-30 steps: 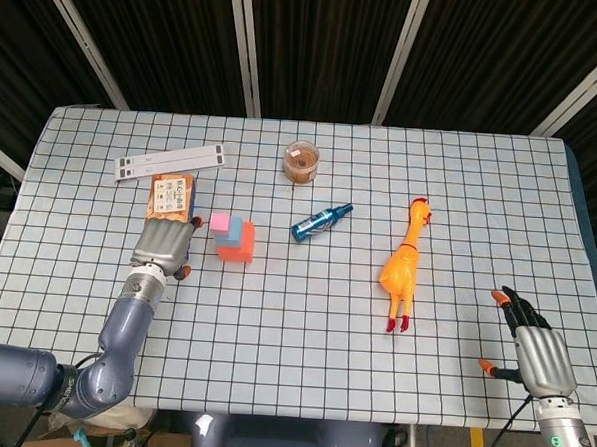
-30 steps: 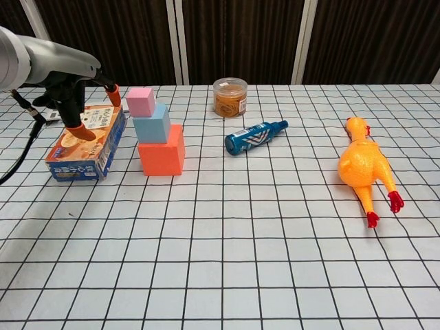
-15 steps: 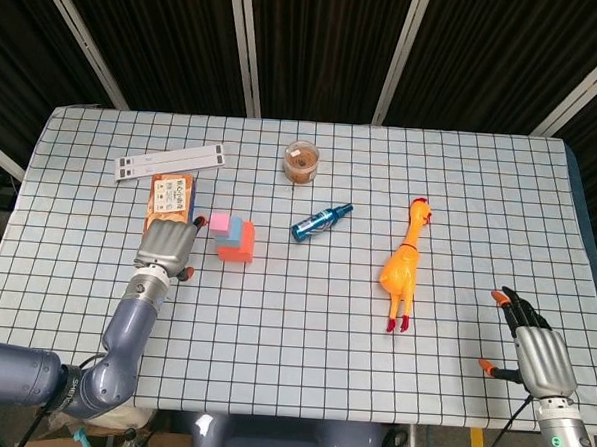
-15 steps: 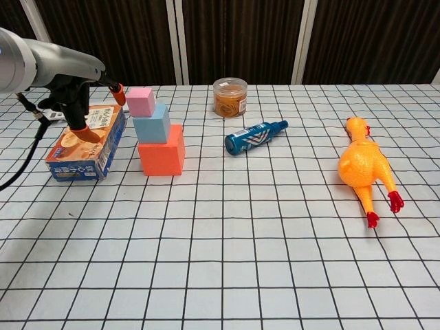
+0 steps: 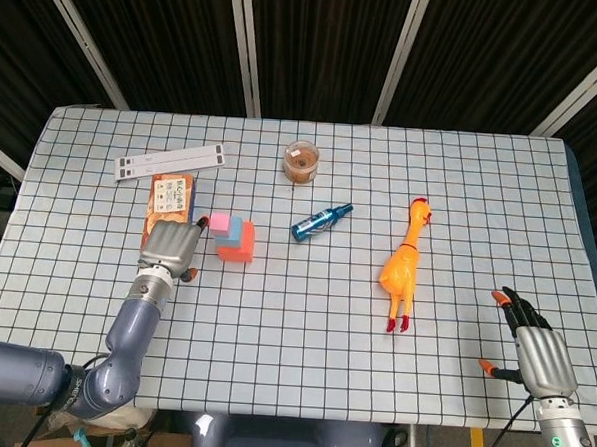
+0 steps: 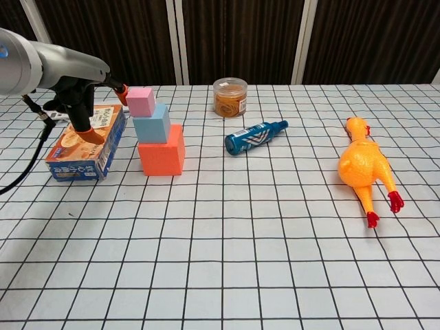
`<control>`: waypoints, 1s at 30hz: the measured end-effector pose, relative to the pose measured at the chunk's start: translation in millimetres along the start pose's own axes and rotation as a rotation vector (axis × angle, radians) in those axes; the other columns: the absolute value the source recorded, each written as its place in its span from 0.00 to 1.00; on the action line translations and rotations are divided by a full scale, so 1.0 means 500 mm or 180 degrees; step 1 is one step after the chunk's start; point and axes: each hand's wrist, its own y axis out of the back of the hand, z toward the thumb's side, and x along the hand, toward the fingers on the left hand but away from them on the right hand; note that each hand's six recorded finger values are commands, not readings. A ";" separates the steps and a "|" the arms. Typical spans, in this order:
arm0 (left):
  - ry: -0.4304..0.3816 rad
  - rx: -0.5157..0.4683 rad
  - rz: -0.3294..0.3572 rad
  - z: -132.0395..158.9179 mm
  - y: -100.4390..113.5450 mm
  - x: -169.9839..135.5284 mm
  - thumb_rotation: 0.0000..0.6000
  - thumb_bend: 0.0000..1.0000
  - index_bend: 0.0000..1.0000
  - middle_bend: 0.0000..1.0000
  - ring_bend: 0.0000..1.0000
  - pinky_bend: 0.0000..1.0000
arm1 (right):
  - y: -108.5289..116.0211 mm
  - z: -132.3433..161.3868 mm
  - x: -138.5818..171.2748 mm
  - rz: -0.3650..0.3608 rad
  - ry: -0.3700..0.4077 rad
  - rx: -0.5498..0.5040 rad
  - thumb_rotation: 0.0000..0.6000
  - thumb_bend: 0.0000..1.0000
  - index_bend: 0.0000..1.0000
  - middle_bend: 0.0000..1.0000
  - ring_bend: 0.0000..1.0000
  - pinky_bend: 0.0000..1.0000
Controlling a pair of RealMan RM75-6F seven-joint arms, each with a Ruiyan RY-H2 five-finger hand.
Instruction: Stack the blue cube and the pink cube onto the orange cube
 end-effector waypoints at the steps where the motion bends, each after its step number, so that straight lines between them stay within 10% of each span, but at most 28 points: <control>1: -0.0001 0.0001 -0.0001 0.001 0.000 0.000 1.00 0.32 0.15 1.00 0.81 0.78 | 0.000 0.000 0.001 0.0001 -0.0001 -0.0001 1.00 0.16 0.12 0.07 0.13 0.25; 30: -0.0035 0.0013 0.0016 0.016 0.004 -0.002 1.00 0.32 0.15 1.00 0.81 0.78 | 0.000 -0.001 0.000 0.0008 -0.0010 0.0001 1.00 0.16 0.12 0.07 0.13 0.25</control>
